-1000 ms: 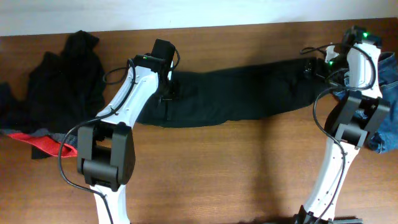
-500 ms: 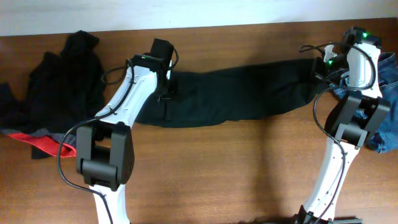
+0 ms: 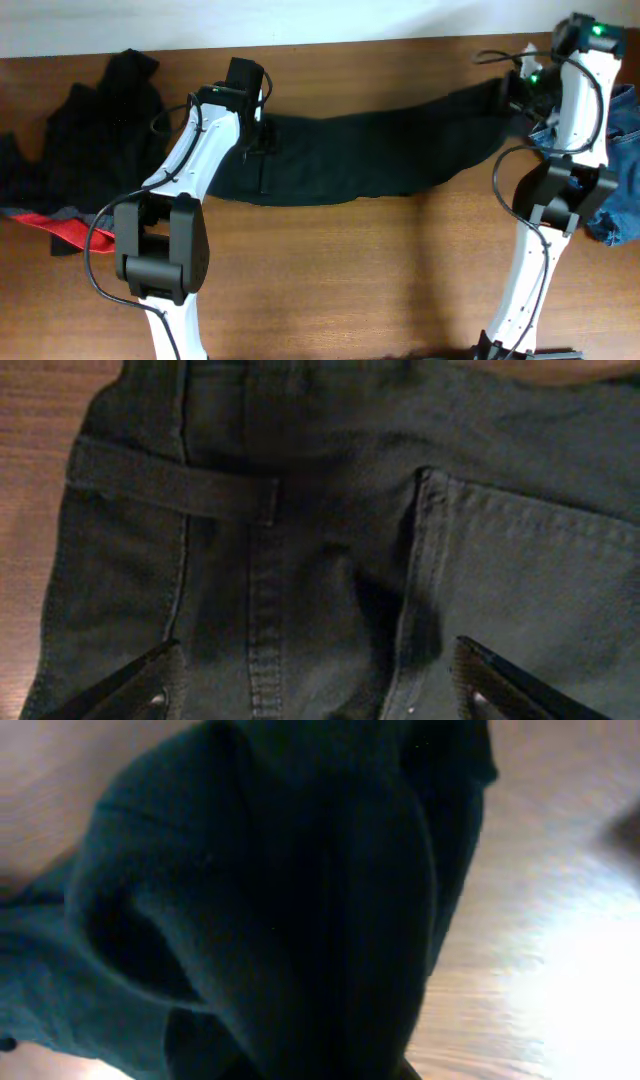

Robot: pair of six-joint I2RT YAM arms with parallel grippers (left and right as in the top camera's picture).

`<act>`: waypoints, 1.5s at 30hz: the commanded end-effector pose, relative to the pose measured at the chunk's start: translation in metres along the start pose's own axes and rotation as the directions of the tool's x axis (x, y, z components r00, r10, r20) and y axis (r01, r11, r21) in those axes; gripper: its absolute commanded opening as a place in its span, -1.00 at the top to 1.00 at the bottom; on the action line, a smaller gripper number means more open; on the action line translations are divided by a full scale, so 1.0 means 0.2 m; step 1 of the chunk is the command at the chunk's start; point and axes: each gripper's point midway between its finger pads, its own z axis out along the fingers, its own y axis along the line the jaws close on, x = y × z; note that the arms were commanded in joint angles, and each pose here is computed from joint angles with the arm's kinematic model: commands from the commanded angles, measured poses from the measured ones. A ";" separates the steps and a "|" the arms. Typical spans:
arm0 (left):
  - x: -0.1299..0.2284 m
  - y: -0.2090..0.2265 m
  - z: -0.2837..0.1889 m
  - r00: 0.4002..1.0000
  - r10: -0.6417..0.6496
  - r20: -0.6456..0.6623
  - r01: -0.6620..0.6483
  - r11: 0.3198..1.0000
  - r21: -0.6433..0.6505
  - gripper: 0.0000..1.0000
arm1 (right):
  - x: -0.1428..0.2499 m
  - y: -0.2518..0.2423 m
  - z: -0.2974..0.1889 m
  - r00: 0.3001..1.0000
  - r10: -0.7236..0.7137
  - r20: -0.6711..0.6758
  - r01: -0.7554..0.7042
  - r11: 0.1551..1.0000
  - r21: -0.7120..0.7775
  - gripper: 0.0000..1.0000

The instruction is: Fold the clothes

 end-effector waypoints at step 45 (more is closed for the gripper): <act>-0.46 0.50 -1.12 0.818 -0.212 0.536 0.194 0.977 0.091 -0.69 | 0.90 1.80 0.80 0.861 -0.494 -0.120 0.489 0.870 -0.066 -0.37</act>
